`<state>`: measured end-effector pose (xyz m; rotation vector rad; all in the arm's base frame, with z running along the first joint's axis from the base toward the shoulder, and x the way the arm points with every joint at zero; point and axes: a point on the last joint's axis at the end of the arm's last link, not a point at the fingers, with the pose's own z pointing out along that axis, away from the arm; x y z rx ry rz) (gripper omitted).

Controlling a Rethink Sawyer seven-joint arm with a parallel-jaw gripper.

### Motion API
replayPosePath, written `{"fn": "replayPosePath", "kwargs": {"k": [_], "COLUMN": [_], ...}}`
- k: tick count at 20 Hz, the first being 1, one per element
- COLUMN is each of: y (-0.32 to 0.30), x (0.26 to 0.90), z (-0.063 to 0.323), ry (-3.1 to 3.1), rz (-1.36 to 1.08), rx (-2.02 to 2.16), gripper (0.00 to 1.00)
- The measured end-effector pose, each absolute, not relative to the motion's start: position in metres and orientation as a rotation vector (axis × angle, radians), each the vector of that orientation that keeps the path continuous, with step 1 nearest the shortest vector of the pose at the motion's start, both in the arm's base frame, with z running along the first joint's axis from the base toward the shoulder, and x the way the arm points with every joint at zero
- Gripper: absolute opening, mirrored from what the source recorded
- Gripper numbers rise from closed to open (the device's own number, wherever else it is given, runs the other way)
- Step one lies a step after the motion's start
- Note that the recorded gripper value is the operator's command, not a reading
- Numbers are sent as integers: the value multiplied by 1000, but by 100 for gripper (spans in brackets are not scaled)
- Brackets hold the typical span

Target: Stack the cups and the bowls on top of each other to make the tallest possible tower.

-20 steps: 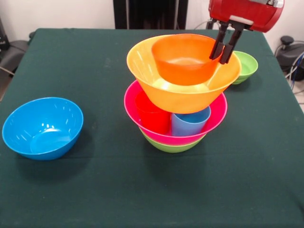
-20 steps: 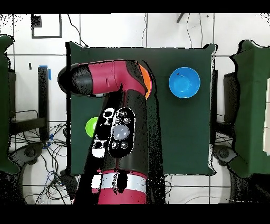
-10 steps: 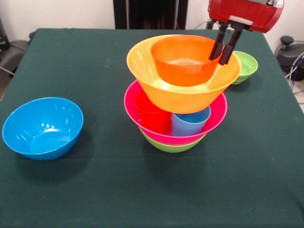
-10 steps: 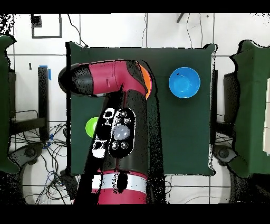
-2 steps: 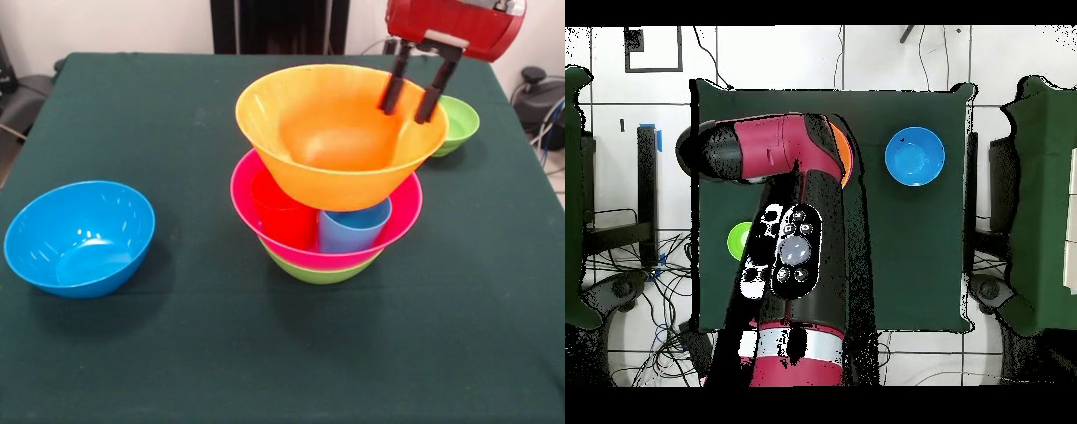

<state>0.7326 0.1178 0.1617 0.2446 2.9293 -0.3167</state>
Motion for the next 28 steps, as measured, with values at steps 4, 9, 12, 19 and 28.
{"fn": "replayPosePath", "kwargs": {"k": [4,9,12,19,28], "y": [118,119,118,111,109], "x": [733,735,736,736,736], "z": [162,164,165,166,168], "ry": [2919,2896,2879,2871,2869], "rz": [-319,-324,-326,-349,-353], "rx": [240,230,225,232,235], "gripper": [100,100,100,100,100]}}
